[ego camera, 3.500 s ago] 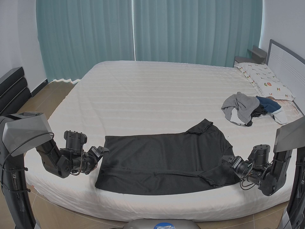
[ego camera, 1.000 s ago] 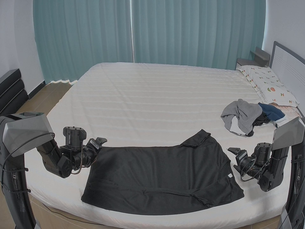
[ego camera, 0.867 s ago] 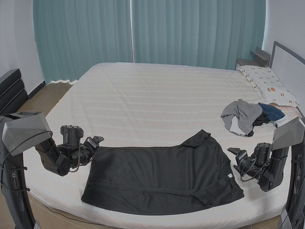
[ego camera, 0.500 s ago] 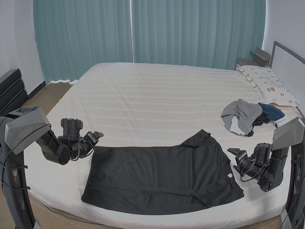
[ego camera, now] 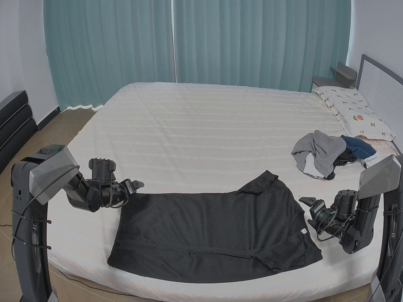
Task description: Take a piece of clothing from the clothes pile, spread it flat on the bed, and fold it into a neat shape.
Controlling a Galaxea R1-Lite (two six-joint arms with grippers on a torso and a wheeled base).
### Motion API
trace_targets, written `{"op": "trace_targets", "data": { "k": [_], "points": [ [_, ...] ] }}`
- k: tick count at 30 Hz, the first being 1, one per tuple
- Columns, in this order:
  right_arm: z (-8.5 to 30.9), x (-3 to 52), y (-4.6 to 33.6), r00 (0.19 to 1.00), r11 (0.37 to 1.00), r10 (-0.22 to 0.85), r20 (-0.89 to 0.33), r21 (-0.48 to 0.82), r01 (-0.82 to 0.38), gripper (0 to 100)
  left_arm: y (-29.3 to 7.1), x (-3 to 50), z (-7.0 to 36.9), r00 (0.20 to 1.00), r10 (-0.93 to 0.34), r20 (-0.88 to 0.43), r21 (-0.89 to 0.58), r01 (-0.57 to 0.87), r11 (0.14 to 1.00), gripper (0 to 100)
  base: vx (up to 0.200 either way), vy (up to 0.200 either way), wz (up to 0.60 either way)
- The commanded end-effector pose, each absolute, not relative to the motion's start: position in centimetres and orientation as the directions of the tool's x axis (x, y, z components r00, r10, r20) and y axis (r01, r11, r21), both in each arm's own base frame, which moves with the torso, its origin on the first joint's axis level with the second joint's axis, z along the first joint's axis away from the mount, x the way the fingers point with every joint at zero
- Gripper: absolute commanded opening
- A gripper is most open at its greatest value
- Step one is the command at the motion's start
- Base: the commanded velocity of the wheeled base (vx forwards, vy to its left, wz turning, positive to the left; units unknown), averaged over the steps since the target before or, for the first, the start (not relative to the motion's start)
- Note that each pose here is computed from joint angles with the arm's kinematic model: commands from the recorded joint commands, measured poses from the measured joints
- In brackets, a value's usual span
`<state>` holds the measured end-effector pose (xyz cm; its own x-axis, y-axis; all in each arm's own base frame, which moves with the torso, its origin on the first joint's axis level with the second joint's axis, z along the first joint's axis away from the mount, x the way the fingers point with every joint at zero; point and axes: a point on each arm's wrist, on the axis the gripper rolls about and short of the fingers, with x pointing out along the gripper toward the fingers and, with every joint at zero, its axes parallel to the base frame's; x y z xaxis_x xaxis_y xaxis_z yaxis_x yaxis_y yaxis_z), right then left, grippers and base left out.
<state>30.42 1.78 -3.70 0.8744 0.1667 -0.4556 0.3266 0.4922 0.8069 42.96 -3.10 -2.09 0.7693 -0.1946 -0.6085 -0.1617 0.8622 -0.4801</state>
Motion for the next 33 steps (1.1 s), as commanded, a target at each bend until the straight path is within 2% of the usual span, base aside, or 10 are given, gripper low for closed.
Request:
{"op": "trace_targets", "data": {
  "k": [1, 9, 10, 16, 22, 25, 28, 32, 33],
  "points": [
    [-3.6, 30.5, 1.8, 0.88, 0.492, 0.169, -0.445, 0.811, 0.316, 100, -3.5, 43.4, -3.7, 0.756, -0.194, -0.625, -0.471, -0.168, 0.866, 100, 0.0, 0.0, 0.0],
    [-3.6, 30.5, 1.8, 0.88, 0.492, 0.169, -0.445, 0.811, 0.316, 100, -3.6, 43.6, -3.3, 0.768, -0.19, -0.612, -0.473, -0.163, 0.866, 100, 0.0, 0.0, 0.0],
    [-3.6, 30.5, 1.8, 0.88, 0.492, 0.169, -0.445, 0.811, 0.316, 100, -3.6, 43.7, -3.3, 0.768, -0.184, -0.614, -0.469, -0.168, 0.867, 0, 0.0, 0.0, 0.0],
    [-3.7, 30.8, 1.6, 0.884, 0.503, 0.164, -0.438, 0.808, 0.307, 100, -3.1, 43.9, -4.0, 0.785, -0.077, -0.615, -0.416, -0.24, 0.877, 0, 0.0, 0.0, 0.0],
    [-3.2, 31.4, 1.7, 0.897, 0.517, 0.167, -0.409, 0.811, 0.273, 100, -2.9, 43.8, -3.7, 0.788, -0.063, -0.613, -0.438, -0.272, 0.857, 0, 0.0, 0.0, 0.0],
    [-2.8, 31.9, 2.0, 0.908, 0.569, 0.176, -0.381, 0.792, 0.222, 100, -2.9, 43.9, -2.9, 0.8, -0.064, -0.597, -0.498, -0.307, 0.811, 0, 0.0, 0.0, 0.0],
    [-2.9, 33.5, 2.6, 0.916, 0.647, 0.194, -0.351, 0.747, 0.149, 100, -3.1, 43.9, -1.9, 0.811, -0.07, -0.581, -0.562, -0.338, 0.755, 0, 0.0, 0.0, 0.0],
    [-2.7, 36.5, 2.8, 0.914, 0.73, 0.21, -0.347, 0.677, 0.089, 100, -3.2, 43.8, -2.0, 0.808, -0.071, -0.585, -0.572, -0.349, 0.743, 0, 0.0, 0.0, 0.0],
    [-2.5, 38.5, 2.8, 0.908, 0.773, 0.213, -0.36, 0.63, 0.068, 100, -3.1, 43.8, -2.2, 0.806, -0.069, -0.588, -0.572, -0.354, 0.74, 0, 0.0, 0.0, 0.0]
  ]
}}
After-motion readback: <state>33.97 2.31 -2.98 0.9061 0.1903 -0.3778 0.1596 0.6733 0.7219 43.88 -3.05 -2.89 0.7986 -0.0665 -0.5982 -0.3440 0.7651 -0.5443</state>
